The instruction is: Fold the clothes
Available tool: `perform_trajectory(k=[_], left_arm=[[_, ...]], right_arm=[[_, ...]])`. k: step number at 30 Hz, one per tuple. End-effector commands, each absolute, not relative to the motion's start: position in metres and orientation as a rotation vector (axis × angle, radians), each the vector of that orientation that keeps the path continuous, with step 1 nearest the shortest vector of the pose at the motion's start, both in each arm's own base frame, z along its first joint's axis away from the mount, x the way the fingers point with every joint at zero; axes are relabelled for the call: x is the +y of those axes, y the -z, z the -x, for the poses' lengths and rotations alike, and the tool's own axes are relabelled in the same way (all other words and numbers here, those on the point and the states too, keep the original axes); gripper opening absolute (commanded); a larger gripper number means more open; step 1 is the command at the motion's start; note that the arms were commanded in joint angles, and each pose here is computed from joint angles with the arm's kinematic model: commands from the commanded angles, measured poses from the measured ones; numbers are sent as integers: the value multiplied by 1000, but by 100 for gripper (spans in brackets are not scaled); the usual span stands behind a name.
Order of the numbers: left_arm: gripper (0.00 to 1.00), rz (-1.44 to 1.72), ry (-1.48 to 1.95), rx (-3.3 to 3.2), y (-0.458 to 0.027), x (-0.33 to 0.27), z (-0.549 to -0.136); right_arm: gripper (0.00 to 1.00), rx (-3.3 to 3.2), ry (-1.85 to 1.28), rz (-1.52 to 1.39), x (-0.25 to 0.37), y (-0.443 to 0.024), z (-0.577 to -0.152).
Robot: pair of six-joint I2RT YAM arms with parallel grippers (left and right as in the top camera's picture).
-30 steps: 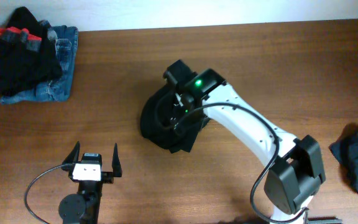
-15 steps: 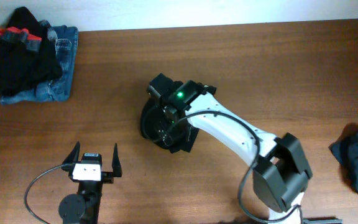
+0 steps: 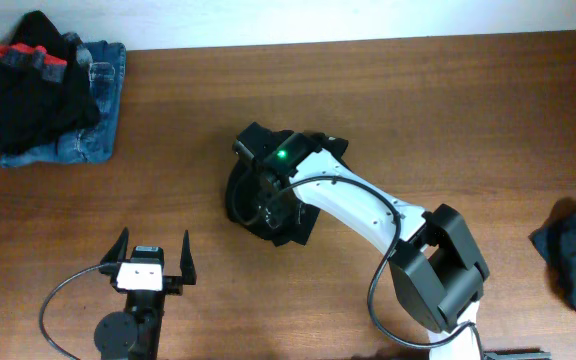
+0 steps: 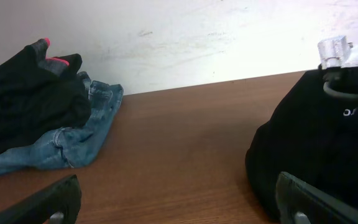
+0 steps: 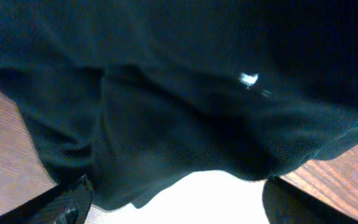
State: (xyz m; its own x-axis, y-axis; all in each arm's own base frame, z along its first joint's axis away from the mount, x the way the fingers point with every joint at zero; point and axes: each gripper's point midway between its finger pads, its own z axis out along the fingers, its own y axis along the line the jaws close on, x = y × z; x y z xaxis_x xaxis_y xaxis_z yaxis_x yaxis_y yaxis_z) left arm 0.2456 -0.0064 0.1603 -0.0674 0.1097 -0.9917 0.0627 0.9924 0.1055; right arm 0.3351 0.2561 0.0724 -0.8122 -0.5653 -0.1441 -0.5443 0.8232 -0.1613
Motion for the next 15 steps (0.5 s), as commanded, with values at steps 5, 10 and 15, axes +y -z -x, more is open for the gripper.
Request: perform_trajectory(k=[5, 10, 15], left_arm=[[99, -132, -66, 1640, -158, -3, -246], [99, -132, -66, 1640, -158, -3, -246], [99, -132, -66, 1640, -159, -3, -246]], right_arm=[[48, 2770, 379, 857, 236, -66, -350], [17, 2768, 384, 850, 236, -67, -350], [4, 2758, 436, 749, 229, -70, -356]])
